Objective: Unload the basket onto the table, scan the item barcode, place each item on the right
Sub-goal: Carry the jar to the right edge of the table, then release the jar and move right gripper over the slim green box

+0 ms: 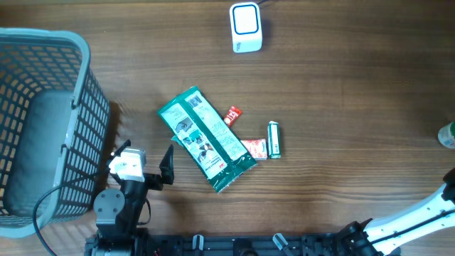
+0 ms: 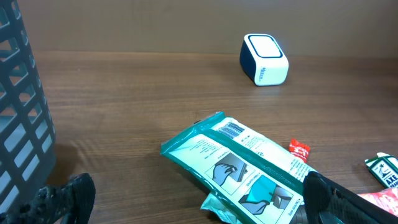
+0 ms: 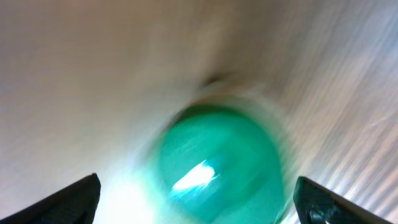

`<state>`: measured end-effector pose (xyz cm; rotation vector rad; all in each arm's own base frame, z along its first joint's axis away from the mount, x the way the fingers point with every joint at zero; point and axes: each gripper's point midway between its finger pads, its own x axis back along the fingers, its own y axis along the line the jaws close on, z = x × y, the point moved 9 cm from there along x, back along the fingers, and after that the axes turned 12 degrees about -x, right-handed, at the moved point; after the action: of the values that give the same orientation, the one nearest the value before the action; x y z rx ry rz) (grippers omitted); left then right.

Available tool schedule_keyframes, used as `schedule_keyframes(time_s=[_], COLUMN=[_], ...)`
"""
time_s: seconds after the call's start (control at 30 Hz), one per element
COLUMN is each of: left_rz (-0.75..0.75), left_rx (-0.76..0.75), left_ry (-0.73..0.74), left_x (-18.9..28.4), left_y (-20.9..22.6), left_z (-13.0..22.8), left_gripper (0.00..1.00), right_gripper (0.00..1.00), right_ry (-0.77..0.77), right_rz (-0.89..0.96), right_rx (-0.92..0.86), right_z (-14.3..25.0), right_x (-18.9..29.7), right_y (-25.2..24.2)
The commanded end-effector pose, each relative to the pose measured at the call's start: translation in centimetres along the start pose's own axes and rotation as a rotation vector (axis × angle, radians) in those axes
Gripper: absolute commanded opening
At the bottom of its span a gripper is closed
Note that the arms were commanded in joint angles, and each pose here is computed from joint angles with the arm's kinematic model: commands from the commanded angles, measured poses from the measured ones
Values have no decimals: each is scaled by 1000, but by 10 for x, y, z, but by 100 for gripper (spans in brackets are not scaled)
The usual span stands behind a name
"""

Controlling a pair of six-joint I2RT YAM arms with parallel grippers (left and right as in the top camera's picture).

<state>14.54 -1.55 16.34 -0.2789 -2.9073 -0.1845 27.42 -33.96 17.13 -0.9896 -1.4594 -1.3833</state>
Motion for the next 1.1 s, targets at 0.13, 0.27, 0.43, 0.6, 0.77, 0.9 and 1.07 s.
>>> schedule_keyframes(time_s=[0.13,0.27,0.43,0.6,0.77,0.9,1.07], left_rz=[12,11,11,11,11,12,11], left_rx=[9,9,9,9,9,9,9], left_ry=[1,1,1,1,1,1,1], left_x=[0,0,0,0,0,0,0], left_y=[-1,-1,-1,-1,-1,-1,-1], left_z=[1,1,1,1,1,1,1], left_gripper=[100,100,100,100,100,100,100], right_gripper=[100,100,100,100,84,77,85], right_ry=[435,471,475,293,303,346,411], right_rz=[-333,-82,119,297,326,318,296], right_rx=[200,441,758,1024,1205,1194,1185], right_z=[111,181,288,379,445,462,467], right_x=[84,64,32,8,-48,-78,-84], right_y=[78,101,128,130,95,70,63])
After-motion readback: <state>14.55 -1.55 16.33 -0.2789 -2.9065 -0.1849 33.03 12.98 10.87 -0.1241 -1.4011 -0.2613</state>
